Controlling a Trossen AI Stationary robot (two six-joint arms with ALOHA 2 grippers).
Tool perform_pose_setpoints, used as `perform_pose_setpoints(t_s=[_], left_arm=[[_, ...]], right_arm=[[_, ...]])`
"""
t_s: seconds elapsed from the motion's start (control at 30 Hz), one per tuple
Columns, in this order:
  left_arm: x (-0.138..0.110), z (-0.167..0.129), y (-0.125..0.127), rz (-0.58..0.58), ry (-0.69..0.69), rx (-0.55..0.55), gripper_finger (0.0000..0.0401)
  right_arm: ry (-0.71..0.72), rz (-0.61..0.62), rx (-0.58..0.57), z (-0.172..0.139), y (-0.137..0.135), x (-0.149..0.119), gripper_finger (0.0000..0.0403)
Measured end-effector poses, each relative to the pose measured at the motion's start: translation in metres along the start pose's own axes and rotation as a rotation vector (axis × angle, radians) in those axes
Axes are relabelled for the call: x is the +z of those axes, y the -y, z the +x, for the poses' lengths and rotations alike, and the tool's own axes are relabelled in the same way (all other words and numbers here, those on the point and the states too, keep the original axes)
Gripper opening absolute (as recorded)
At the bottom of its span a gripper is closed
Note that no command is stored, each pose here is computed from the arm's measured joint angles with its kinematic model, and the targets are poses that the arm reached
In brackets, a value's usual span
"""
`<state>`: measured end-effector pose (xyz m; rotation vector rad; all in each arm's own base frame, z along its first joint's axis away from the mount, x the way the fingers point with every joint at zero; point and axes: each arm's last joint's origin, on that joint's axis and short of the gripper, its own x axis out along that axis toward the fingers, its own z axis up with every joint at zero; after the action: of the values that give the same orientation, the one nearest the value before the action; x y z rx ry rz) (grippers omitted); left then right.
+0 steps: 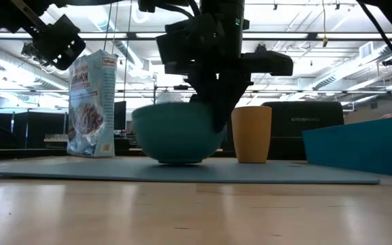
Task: Arrange a breakfast setting
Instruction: Put the green bowl on the light blue mat, then put the orange plate on the light blue mat
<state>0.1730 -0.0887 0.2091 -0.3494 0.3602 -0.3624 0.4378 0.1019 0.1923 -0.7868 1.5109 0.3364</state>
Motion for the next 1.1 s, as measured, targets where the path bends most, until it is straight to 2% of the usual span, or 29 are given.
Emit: perform_pose_setpoints(t_s=[0.27,0.43,0.53,0.67,0.8,0.97,1.1], left_arm=[[0.0,0.0,0.0,-0.011,0.011,0.023,0.0297],[0.008,-0.001,0.013,-0.005,-0.001,0.032,0.0297],[0.013,-0.003,0.027,-0.031,-0.057,0.069,0.0297],[0.013,0.002,0.05,-0.149,-0.176,0.101,0.0297],[0.009,0.02,0.079,-0.268,-0.31,0.139,0.0297],[0.002,0.043,0.115,-0.421,-0.511,0.286,0.0297],[-0.001,0.063,0.146,-0.532,-0.609,0.381,0.0297]], right_arm=[[-0.031,0.034,-0.06,-0.003,0.001,-0.002,0.015],[0.017,0.099,-0.071,-0.03,-0.005,-0.008,0.0187],[0.062,0.15,-0.091,-0.053,-0.008,-0.014,0.0201],[0.141,0.277,-0.144,-0.088,-0.009,-0.029,0.021],[0.187,0.383,-0.223,-0.114,-0.008,-0.043,0.0209],[0.226,0.435,-0.286,-0.133,-0.01,-0.054,0.0209],[0.237,0.458,-0.322,-0.14,-0.012,-0.057,0.0209]])
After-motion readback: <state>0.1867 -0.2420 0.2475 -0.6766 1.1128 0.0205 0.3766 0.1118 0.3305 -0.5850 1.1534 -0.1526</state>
